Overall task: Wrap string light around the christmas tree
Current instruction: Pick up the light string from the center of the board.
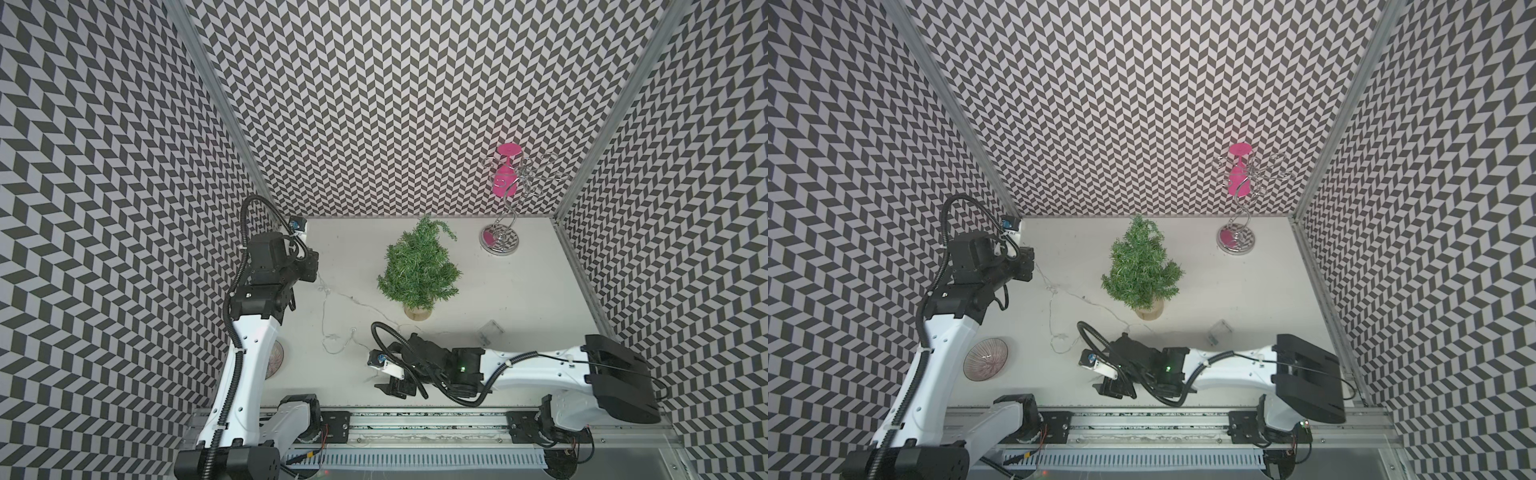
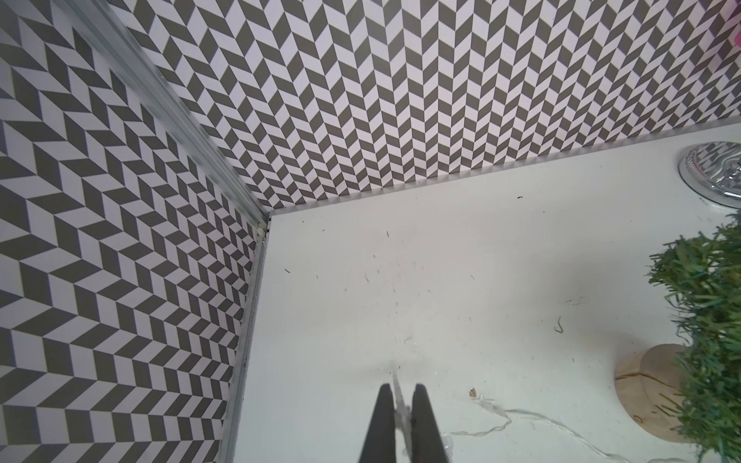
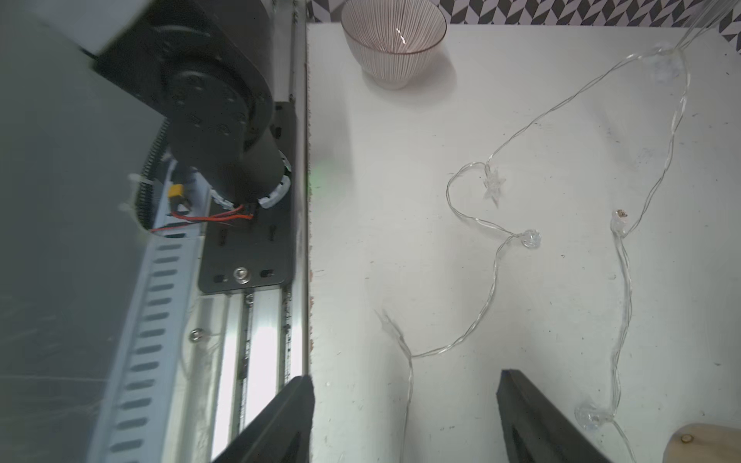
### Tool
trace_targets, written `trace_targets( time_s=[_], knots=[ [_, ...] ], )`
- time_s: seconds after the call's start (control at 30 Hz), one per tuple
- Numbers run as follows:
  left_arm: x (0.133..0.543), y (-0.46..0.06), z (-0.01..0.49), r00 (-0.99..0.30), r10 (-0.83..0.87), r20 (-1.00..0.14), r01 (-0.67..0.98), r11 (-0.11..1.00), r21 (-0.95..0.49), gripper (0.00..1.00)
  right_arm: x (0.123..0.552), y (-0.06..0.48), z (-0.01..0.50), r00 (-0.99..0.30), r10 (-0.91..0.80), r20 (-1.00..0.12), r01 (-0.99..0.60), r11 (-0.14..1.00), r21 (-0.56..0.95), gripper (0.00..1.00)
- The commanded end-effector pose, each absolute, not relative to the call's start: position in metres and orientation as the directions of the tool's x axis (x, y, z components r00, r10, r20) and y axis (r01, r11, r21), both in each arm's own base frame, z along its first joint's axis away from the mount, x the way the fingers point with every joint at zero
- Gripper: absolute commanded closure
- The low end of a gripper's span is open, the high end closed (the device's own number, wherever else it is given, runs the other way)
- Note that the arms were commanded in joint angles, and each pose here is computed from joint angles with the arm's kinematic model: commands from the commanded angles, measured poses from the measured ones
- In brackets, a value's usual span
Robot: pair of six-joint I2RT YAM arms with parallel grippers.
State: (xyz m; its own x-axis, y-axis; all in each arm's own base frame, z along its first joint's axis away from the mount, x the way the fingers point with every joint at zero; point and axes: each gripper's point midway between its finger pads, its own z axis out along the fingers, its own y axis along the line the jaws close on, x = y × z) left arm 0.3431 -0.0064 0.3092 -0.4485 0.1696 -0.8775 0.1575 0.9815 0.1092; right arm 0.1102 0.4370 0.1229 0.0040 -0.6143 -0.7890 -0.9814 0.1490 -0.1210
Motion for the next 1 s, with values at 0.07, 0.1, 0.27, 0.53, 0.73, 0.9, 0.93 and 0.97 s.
trace_targets(
  time_s=[0.07, 0.1, 0.27, 0.53, 0.73, 0.9, 0.93, 0.97],
  knots=[
    [0.339, -0.012, 0.307, -0.422, 0.14, -0.896, 0.178, 0.982, 0.07, 0.99, 0.137, 0.472, 0.119, -0.018, -0.583, -0.812, -0.954, 0.254, -0.161, 0.35],
    [0.338, -0.011, 0.305, -0.423, 0.146, -0.894, 0.176, 0.981, 0.077, 0.99, 0.141, 0.475, 0.114, -0.026, -0.595, -0.803, -0.949, 0.268, -0.168, 0.36],
    [0.338, -0.004, 0.304, -0.431, 0.151, -0.889, 0.156, 0.983, 0.091, 0.99, 0.16, 0.486, 0.091, -0.115, -0.598, -0.793, -0.936, 0.332, -0.115, 0.44],
    [0.338, -0.003, 0.305, -0.42, 0.13, -0.898, 0.152, 0.986, 0.072, 0.99, 0.194, 0.492, 0.069, -0.173, -0.593, -0.786, -0.921, 0.38, -0.084, 0.48],
    [0.337, -0.004, 0.306, -0.416, 0.13, -0.9, 0.159, 0.985, 0.068, 0.99, 0.197, 0.502, 0.054, -0.169, -0.619, -0.767, -0.931, 0.356, -0.081, 0.5],
    [0.336, -0.005, 0.303, -0.42, 0.125, -0.899, 0.162, 0.985, 0.061, 0.99, 0.197, 0.509, 0.048, -0.175, -0.629, -0.757, -0.939, 0.338, -0.064, 0.55],
    [0.336, -0.005, 0.303, -0.421, 0.124, -0.899, 0.163, 0.985, 0.06, 0.99, 0.197, 0.509, 0.046, -0.174, -0.632, -0.755, -0.94, 0.335, -0.064, 0.55],
    [0.336, -0.005, 0.302, -0.42, 0.124, -0.899, 0.164, 0.985, 0.059, 0.99, 0.197, 0.51, 0.045, -0.175, -0.632, -0.755, -0.94, 0.335, -0.063, 0.56]
  ],
)
